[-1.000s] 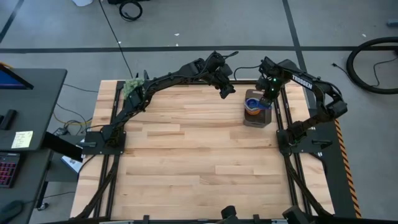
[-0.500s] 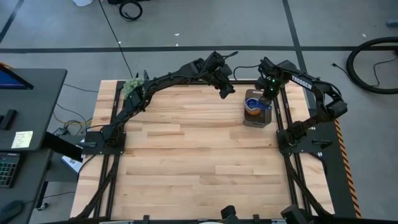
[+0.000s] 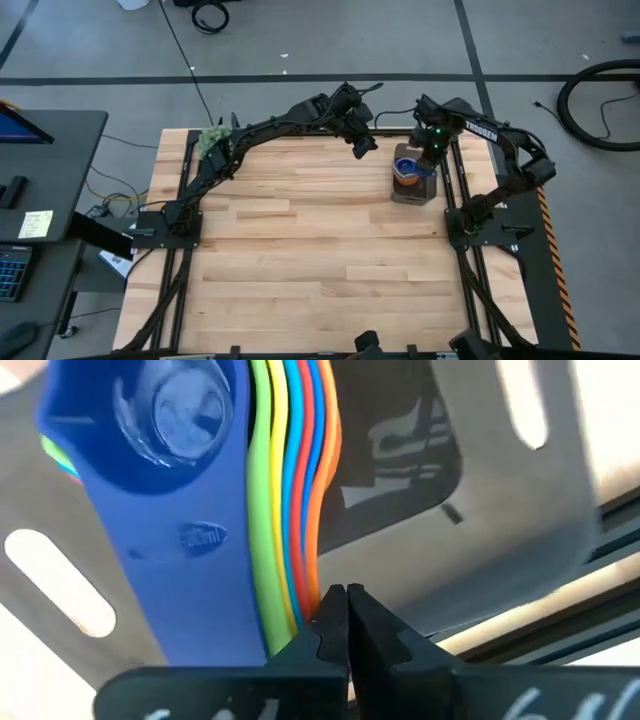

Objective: Nest measuring cups in basket
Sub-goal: Adjust the nested measuring cups into the black bin

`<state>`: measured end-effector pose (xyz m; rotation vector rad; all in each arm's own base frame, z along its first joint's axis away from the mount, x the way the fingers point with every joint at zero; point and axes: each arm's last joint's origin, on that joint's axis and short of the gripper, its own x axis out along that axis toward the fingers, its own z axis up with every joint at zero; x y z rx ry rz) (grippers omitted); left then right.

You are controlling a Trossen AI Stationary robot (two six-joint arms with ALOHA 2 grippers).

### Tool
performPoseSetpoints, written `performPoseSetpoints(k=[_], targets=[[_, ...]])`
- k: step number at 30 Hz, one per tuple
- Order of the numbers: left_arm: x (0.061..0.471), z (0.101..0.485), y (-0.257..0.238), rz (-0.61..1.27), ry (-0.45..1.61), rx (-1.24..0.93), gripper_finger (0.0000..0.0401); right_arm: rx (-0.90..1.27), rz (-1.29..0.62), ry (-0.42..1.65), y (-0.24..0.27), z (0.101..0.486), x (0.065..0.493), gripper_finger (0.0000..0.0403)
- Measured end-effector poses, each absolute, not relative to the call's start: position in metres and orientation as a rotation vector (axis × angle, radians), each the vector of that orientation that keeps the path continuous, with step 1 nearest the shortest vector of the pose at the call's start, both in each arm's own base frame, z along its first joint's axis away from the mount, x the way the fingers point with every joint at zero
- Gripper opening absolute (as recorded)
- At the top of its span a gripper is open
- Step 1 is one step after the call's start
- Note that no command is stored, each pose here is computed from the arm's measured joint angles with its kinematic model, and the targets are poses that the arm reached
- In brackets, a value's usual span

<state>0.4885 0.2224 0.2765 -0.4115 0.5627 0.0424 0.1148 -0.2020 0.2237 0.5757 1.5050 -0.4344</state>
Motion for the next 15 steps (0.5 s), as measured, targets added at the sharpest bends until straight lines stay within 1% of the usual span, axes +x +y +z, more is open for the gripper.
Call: performPoseSetpoints(k=[7,15], targets=[[0.488,0.276,0.222,0.043,0.565,-0.413,0.0162,0.637,-0.380,1.573,-0.205,0.210,0.118,0.0000],[0.488,0.276,0.222,0.042,0.564,-0.412,0.0162,0.715,-0.294,1.585,-0.197,0.209,0.121,0.0000]])
